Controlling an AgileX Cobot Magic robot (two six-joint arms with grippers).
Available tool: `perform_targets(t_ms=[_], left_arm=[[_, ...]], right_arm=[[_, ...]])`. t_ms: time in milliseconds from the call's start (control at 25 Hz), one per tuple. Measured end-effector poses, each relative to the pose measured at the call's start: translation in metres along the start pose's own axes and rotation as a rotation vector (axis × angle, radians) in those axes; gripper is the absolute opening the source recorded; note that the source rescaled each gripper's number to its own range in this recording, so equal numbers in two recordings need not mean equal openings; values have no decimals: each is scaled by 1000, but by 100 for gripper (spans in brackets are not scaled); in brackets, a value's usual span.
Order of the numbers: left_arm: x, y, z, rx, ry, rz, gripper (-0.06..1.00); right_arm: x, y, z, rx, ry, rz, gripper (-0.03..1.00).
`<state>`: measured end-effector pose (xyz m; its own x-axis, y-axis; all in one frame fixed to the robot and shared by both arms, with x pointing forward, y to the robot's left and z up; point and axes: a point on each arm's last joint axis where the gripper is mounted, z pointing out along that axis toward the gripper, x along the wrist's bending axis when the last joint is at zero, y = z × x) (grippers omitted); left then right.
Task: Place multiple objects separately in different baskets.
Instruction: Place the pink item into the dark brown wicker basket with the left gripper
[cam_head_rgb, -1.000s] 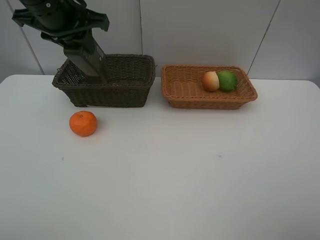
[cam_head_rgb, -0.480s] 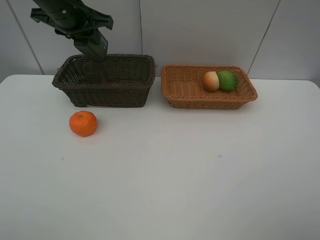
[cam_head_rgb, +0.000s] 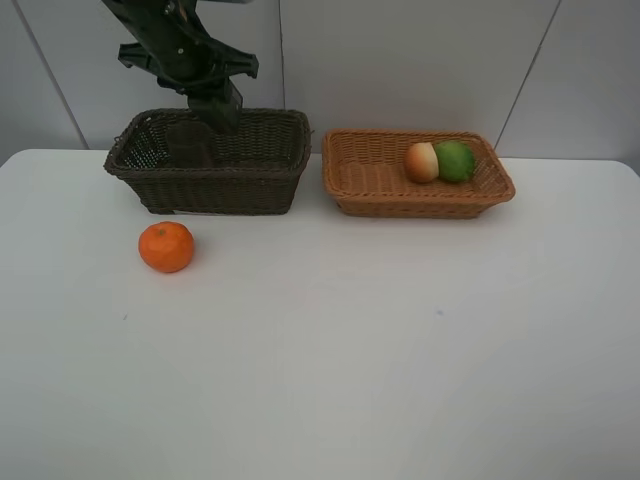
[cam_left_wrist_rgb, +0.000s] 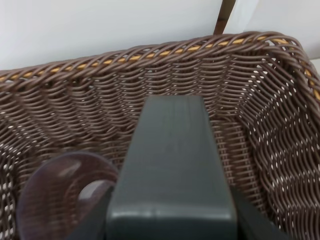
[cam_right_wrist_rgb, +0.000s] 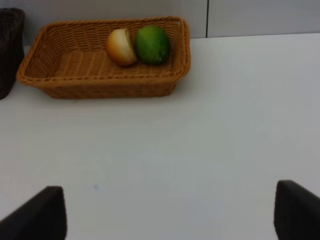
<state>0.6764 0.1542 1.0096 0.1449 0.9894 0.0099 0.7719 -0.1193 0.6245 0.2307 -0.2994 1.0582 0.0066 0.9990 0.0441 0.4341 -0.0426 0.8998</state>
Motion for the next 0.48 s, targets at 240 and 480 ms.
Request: perform_targets(t_ms=[240,480], left_arm=[[-5,-1,17,-45,-37,-14,47],[-7,-5,31,-46,-46,-14,47]], right_arm=[[0,0,0,0,0,0,90],[0,0,0,0,0,0,90]])
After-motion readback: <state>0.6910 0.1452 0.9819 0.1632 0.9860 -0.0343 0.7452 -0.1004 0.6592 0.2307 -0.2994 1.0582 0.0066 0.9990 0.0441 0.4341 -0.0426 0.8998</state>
